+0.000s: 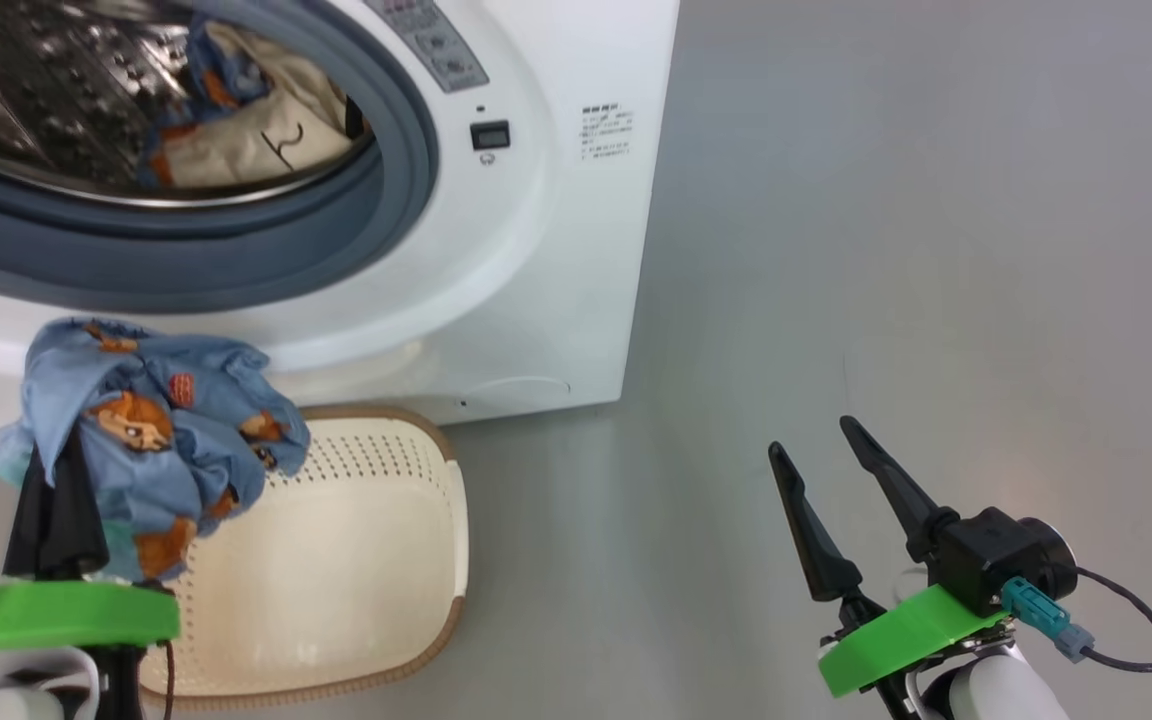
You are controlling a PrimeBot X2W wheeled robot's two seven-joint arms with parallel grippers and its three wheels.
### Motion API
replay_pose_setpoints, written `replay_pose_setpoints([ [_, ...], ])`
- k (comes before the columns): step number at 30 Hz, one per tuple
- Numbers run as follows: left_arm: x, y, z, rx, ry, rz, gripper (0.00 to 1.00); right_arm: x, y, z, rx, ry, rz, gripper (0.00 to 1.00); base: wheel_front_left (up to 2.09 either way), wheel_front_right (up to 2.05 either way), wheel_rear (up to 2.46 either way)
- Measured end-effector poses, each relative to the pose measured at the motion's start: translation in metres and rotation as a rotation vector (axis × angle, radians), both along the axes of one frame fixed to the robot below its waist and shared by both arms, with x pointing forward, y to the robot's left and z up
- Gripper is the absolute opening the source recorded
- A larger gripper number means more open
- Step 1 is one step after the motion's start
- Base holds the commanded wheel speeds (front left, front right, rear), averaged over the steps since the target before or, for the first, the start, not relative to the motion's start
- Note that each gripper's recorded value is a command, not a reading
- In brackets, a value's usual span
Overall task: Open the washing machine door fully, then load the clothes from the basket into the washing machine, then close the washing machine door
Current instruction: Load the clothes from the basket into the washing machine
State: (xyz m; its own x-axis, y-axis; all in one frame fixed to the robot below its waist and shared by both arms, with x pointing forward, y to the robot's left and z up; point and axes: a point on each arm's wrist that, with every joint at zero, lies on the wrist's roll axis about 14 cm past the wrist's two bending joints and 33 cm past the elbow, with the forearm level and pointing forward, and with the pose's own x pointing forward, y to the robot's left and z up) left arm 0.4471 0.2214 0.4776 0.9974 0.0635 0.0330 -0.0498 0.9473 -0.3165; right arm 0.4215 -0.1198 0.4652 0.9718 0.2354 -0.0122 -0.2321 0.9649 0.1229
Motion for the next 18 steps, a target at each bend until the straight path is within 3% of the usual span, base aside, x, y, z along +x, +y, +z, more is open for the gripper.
replay_pose_setpoints([
  [9, -0.028, 0.005, 0.040, 0.087, -0.098, 0.029, 0.00, -0.013, -0.003, 0.030, -0.003, -0.075, -0.008, 1.00, 0.00, 0.00, 0.00],
  [18, -0.059, 0.009, 0.049, 0.125, -0.109, 0.055, 0.00, -0.034, -0.012, 0.046, -0.004, -0.116, -0.036, 1.00, 0.00, 0.00, 0.00],
])
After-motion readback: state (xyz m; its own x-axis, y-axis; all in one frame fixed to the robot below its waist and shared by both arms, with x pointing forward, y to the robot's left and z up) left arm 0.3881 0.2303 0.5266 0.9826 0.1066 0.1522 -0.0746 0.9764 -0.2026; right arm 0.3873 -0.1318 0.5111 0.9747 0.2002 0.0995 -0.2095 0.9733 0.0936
